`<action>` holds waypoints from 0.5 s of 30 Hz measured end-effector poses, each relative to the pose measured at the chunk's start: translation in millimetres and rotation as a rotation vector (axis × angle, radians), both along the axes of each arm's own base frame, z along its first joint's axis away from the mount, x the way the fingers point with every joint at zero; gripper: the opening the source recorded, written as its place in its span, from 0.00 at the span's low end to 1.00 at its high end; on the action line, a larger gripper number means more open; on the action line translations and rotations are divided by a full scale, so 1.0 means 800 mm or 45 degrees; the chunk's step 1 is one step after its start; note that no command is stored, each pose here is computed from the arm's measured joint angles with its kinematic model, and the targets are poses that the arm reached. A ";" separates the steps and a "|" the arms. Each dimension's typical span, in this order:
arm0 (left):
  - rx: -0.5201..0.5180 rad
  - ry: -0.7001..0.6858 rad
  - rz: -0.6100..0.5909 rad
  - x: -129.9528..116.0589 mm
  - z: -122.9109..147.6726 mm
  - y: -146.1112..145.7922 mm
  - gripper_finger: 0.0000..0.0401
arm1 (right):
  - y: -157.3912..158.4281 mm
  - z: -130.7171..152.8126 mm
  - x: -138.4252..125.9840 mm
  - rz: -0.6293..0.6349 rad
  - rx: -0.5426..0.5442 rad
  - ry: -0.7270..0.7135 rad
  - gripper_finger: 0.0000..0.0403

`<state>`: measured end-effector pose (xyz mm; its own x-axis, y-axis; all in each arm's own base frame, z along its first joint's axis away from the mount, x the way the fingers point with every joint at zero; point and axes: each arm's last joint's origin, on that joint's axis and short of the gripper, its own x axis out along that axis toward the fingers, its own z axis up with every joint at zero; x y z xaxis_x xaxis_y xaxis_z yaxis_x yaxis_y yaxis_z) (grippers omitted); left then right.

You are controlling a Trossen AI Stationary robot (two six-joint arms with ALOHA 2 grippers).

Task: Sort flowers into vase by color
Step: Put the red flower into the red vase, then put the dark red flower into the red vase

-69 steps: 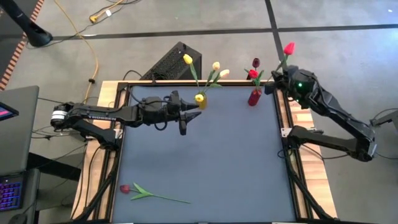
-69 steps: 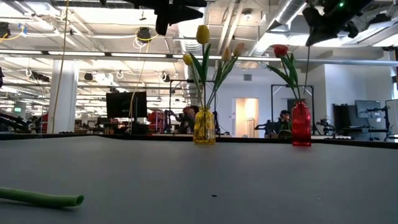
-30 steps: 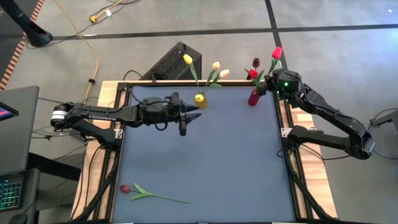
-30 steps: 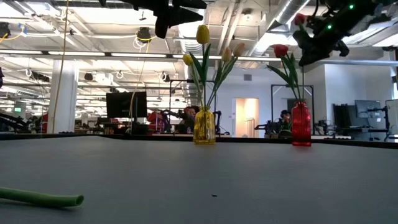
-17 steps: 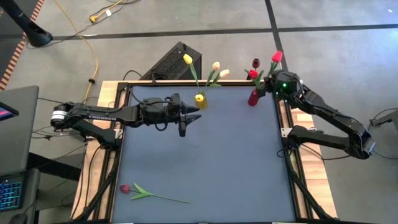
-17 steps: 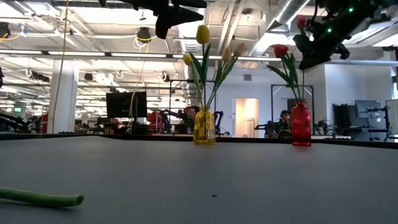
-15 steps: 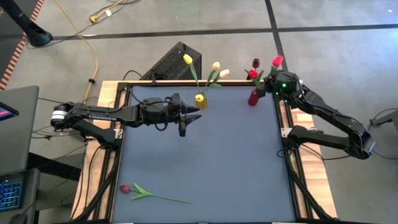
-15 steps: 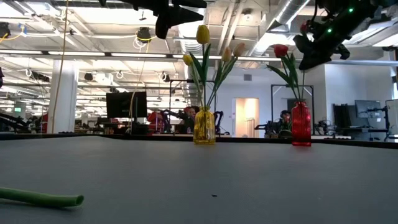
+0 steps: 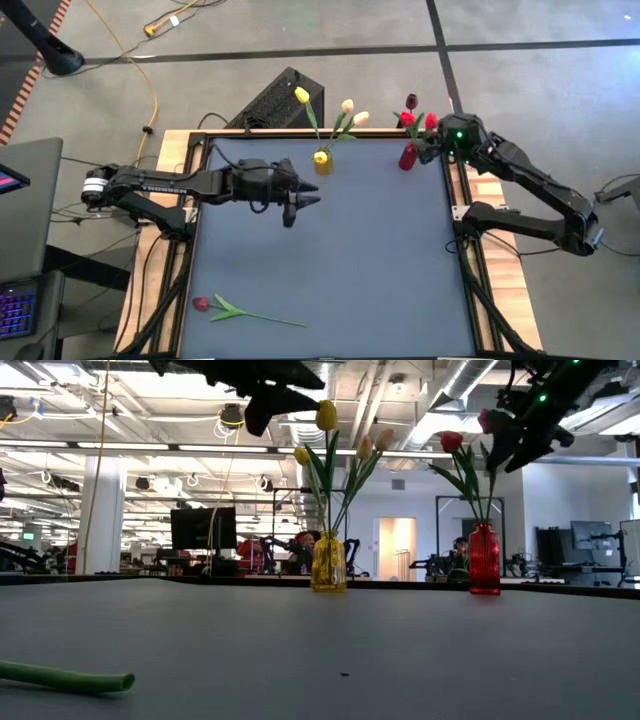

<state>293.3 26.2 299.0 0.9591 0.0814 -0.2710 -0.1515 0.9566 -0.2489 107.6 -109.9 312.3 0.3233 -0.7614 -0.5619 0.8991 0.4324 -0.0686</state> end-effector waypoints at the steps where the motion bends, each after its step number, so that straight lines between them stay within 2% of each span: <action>1: -0.019 0.033 -0.038 -0.001 -0.003 -0.001 0.36 | 0.002 0.003 -0.002 0.009 0.021 0.015 0.69; 5: -0.101 0.199 -0.196 -0.007 -0.018 -0.007 0.36 | 0.012 0.013 -0.006 0.100 0.117 0.029 0.70; 8: -0.109 0.370 -0.321 -0.015 -0.032 -0.017 0.36 | 0.020 0.019 -0.005 0.209 0.190 -0.005 0.70; 12: 0.032 0.526 -0.519 -0.025 -0.045 -0.041 0.36 | 0.030 0.025 0.000 0.351 0.289 -0.087 0.70; 15: 0.147 0.581 -0.664 -0.031 -0.050 -0.064 0.36 | 0.038 0.027 0.002 0.464 0.362 -0.112 0.70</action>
